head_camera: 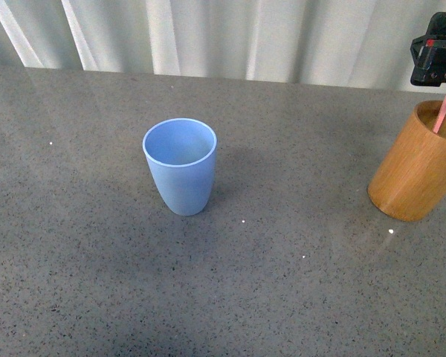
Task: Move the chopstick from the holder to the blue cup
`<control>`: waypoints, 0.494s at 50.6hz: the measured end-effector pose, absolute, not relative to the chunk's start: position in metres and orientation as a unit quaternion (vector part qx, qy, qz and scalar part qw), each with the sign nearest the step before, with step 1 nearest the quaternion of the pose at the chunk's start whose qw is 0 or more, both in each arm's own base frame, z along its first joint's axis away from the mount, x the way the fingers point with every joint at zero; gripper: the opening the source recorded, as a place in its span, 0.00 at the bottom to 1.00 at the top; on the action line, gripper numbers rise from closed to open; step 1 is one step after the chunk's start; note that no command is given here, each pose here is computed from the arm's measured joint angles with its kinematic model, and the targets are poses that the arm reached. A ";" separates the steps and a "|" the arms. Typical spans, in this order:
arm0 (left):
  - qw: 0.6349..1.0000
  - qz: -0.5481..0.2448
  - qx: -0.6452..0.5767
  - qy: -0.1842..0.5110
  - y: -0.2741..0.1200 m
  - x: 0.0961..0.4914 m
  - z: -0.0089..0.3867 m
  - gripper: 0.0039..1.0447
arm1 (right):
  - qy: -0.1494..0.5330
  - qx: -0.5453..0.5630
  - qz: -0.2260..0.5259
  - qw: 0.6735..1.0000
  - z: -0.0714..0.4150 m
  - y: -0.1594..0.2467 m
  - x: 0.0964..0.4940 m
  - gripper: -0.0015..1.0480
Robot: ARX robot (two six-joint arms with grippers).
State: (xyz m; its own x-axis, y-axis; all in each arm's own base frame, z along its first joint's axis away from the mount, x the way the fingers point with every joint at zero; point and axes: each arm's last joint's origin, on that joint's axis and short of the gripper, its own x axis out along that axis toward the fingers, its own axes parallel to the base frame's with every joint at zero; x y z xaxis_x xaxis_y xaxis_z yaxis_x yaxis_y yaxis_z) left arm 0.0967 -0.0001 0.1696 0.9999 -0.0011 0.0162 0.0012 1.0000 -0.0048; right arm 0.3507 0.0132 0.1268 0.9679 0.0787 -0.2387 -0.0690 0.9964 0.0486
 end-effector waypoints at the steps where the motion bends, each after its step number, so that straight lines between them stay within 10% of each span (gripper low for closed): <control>1: 1.000 0.000 -0.002 -0.008 0.000 0.097 0.170 0.94 | 0.121 0.020 0.038 0.992 0.127 0.014 0.351 0.90; 16: 1.000 -0.001 -0.002 -0.008 0.000 0.097 0.170 0.94 | 0.128 0.019 0.043 0.991 0.121 0.018 0.352 0.79; 25: 1.000 -0.001 -0.002 -0.008 0.000 0.097 0.170 0.94 | 0.127 0.018 0.041 0.991 0.121 0.017 0.352 0.55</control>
State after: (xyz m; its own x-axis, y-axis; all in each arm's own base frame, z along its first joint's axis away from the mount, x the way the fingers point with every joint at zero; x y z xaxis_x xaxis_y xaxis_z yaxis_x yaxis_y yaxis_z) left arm 0.0967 -0.0001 0.1696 0.9999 -0.0011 0.0162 0.0012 1.0000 -0.0048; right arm 0.3519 0.0173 0.1212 0.9644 0.0862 -0.2498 -0.0768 0.9959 0.0469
